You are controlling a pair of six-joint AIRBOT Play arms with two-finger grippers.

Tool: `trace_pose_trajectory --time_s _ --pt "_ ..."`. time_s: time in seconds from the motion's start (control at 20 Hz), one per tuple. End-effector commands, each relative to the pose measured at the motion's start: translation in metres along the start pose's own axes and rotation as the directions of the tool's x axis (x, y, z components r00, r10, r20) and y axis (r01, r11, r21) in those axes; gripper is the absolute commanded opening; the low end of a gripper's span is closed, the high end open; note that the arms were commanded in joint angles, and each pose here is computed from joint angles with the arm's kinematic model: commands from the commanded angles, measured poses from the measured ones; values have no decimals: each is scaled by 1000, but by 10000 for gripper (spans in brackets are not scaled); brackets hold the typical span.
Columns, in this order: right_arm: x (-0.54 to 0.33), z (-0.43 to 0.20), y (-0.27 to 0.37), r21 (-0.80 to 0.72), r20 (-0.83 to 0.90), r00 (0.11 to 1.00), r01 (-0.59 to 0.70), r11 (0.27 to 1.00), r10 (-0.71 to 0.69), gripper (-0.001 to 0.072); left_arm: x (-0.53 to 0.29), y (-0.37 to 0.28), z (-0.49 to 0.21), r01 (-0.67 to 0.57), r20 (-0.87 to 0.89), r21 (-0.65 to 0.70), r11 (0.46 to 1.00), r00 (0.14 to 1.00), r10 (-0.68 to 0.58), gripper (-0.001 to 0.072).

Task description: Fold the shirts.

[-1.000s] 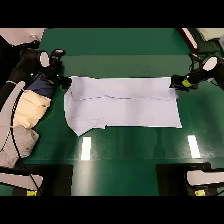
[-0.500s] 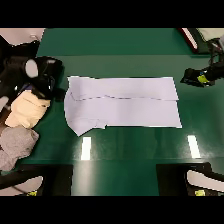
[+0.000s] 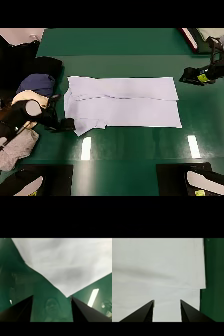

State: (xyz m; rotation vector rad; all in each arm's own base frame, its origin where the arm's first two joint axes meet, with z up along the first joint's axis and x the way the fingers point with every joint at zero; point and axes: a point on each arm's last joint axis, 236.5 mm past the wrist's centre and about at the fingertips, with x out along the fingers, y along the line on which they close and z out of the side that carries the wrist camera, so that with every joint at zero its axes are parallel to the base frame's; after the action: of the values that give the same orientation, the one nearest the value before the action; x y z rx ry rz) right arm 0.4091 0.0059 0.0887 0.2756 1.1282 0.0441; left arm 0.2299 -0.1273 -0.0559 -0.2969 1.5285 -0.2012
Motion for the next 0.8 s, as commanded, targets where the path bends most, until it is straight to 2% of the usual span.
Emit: trace_pose_trajectory --time_s 0.0,0.5,0.7,0.75 --pt "0 -3 7 -17 -7 1000 -7 1000 7 390 19 -26 -10 49 36 4 999 998 -49 532" --pt "0 -5 7 -17 -17 1000 -7 1000 7 390 28 -27 -18 39 14 -24 999 999 -38 532" --pt "0 -5 7 -17 -17 1000 -7 1000 7 389 27 -30 -5 54 69 -44 998 996 -51 530" --pt "0 -5 7 -18 -17 1000 -7 1000 7 389 28 -30 -5 53 67 -49 997 997 -50 477"
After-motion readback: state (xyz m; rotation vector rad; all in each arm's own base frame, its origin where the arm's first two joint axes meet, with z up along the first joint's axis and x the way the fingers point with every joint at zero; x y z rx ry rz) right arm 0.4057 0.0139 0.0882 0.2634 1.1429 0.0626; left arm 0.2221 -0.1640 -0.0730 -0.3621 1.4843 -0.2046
